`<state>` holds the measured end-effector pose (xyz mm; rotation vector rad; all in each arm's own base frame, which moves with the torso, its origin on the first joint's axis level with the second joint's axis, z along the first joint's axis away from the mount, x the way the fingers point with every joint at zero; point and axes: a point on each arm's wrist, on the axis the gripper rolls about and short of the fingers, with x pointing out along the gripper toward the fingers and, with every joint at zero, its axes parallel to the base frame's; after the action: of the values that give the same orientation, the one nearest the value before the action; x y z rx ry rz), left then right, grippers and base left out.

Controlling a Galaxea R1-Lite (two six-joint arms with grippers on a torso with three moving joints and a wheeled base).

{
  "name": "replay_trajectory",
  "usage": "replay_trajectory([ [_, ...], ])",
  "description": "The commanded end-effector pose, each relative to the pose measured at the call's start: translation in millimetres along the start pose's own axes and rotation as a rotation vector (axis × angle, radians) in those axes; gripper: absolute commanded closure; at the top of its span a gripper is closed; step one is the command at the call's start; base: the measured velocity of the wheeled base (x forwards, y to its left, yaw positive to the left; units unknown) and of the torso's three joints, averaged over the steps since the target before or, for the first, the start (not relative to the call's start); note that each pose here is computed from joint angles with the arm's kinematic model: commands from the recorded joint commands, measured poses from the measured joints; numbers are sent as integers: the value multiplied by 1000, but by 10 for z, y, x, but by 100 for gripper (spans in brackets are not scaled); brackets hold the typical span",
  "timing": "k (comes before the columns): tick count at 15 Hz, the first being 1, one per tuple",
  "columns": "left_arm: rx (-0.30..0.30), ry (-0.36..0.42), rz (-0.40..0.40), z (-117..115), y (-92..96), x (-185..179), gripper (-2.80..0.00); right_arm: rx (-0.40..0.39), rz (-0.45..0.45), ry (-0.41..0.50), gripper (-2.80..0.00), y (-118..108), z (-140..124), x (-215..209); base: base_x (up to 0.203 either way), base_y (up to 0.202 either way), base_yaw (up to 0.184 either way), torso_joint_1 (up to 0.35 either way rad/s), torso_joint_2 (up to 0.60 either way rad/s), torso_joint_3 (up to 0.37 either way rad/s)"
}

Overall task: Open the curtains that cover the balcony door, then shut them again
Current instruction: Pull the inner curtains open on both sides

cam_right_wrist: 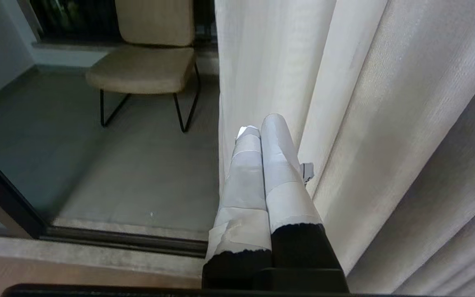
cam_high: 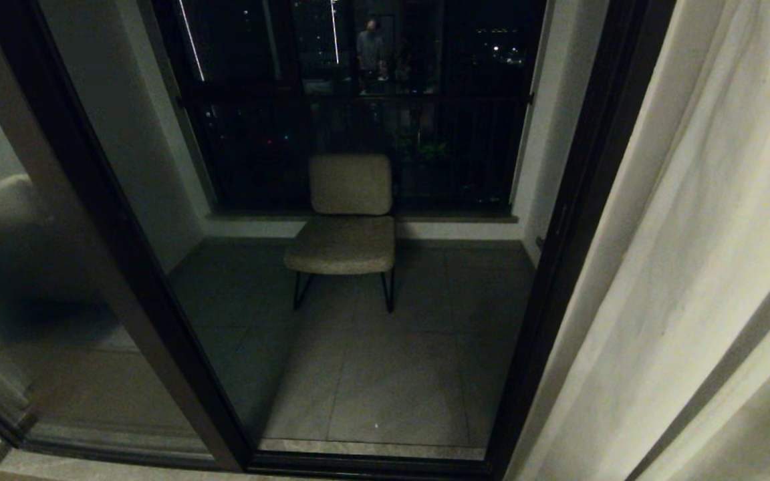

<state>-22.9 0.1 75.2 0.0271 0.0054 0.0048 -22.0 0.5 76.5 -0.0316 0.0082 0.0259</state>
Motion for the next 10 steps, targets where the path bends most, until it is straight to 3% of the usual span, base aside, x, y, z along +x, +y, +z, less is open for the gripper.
replay_trajectory([
  [1,1,1,1,-3,0,0,0,1,0,-13,0,0,-3,-9,0,0,0,0,0,0],
  [10,1,-1,0,1,0,-1,0,1,0,-13,0,0,-3,-9,0,0,0,0,0,0],
])
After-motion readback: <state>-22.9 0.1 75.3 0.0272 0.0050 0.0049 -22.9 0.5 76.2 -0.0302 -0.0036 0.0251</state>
